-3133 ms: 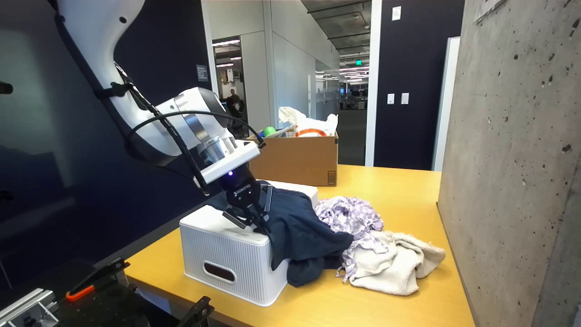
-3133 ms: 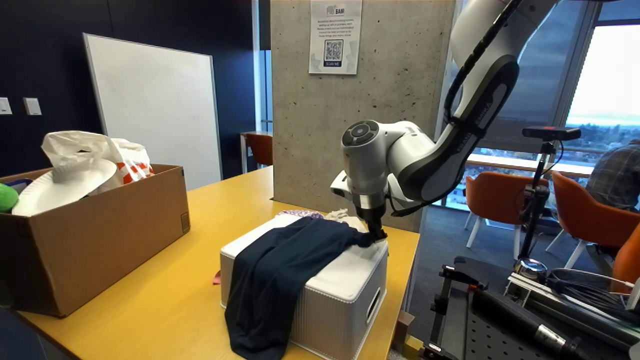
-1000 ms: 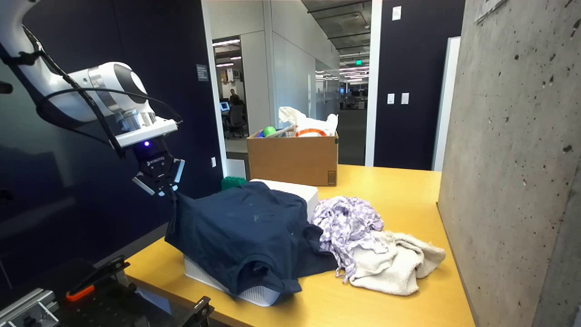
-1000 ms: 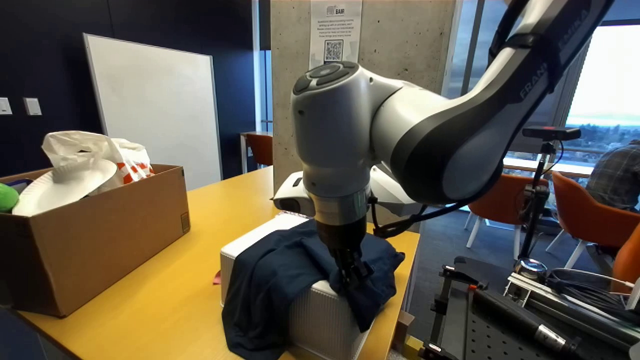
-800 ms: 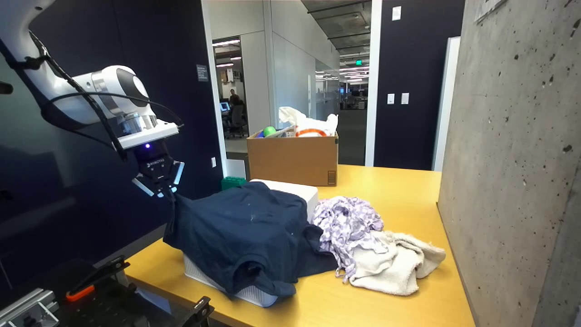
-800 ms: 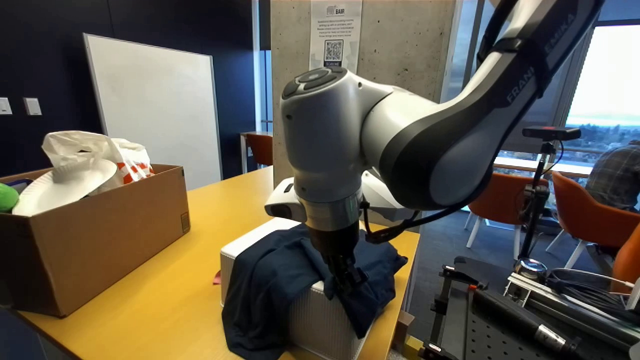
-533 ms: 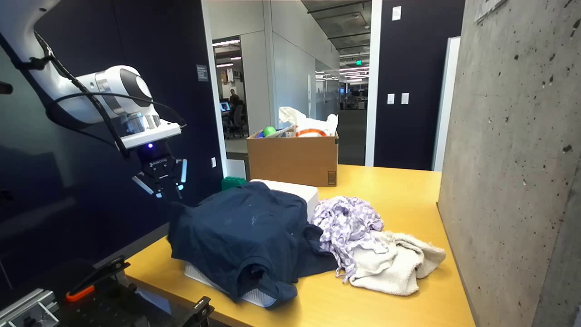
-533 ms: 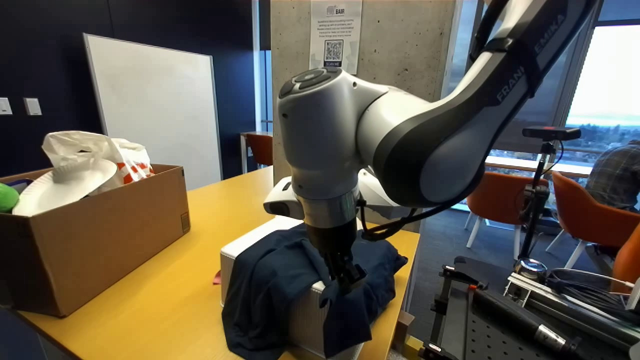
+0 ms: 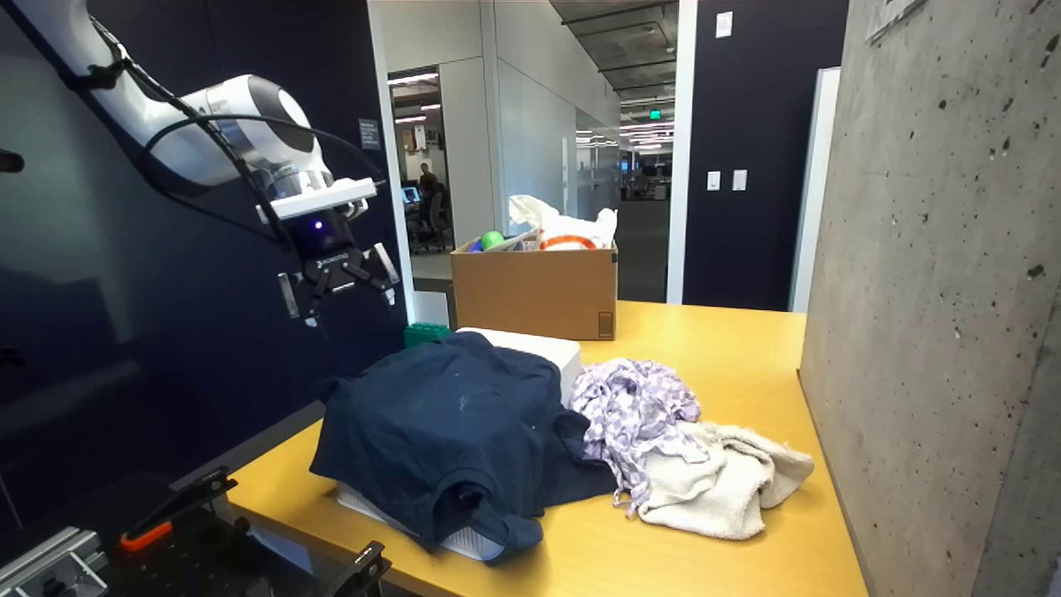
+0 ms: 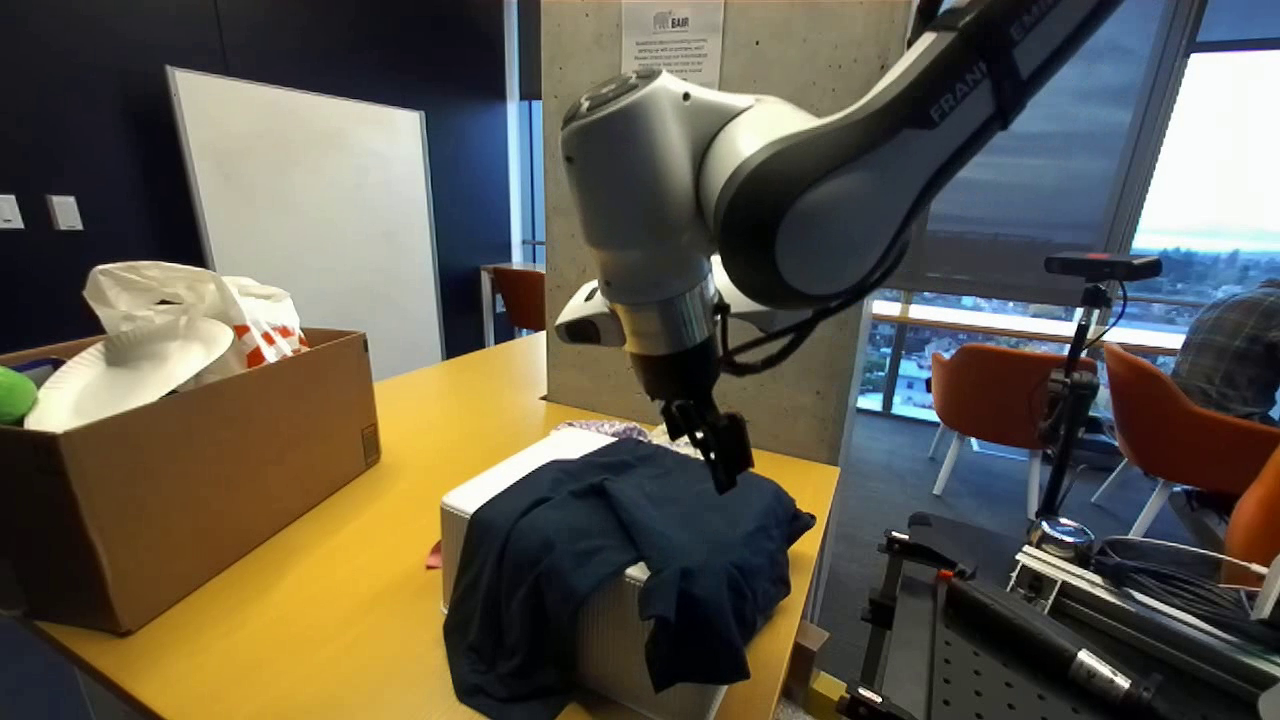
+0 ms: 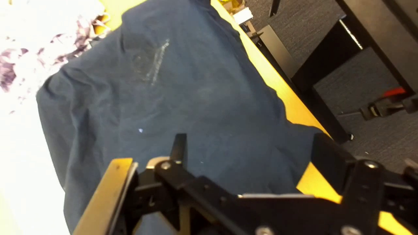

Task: Spread the blue shirt on the box evenly over the box

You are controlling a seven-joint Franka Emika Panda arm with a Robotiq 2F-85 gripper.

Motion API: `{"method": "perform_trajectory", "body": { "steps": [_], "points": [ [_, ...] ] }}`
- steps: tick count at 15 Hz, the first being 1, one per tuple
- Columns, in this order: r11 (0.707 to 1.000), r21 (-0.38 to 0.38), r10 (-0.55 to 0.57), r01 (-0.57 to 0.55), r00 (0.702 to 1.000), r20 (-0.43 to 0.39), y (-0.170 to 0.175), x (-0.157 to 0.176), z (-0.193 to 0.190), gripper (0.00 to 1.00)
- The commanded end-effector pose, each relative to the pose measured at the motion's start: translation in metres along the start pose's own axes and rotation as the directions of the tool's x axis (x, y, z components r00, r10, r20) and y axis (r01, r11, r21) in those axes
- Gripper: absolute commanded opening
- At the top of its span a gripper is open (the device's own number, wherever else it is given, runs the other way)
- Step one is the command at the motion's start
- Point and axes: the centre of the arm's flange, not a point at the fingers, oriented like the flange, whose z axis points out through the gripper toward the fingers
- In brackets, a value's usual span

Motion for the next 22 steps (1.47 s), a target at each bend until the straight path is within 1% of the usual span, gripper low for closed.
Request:
{"method": "perform_trajectory", "body": {
  "steps": [1,2,3,4,5,8,10,11,14,16,18,22],
  "points": [
    [0.998,-0.013,-0.065,0.066,0.998,0.026,0.069,-0.036,-0.033,1.0],
    [0.996,-0.009,-0.087,0.087,0.996,0.024,0.091,-0.043,-0.038,1.0],
    [0.991,0.001,-0.133,0.133,0.991,0.0,0.116,-0.048,-0.042,1.0],
    [0.985,-0.007,-0.17,0.17,0.985,-0.021,0.138,-0.051,-0.044,1.0],
    [0.973,-0.017,-0.23,0.23,0.971,-0.062,0.161,-0.052,-0.046,1.0],
    [0.938,-0.047,-0.346,0.343,0.929,-0.129,0.212,-0.043,-0.048,1.0],
    [0.913,-0.043,-0.406,0.406,0.894,-0.191,0.241,-0.03,-0.042,1.0],
    [0.903,-0.024,-0.423,0.429,0.877,-0.23,0.251,-0.024,-0.038,1.0],
    [0.862,0.015,-0.47,0.506,0.811,-0.348,0.266,-0.001,-0.011,1.0],
    [0.828,0.044,-0.494,0.559,0.764,-0.414,0.263,0.008,0.005,1.0],
    [0.806,0.056,-0.507,0.589,0.736,-0.449,0.263,0.015,0.022,1.0],
    [0.771,0.103,-0.513,0.628,0.709,-0.484,0.256,0.042,0.053,1.0]
  ]
}}
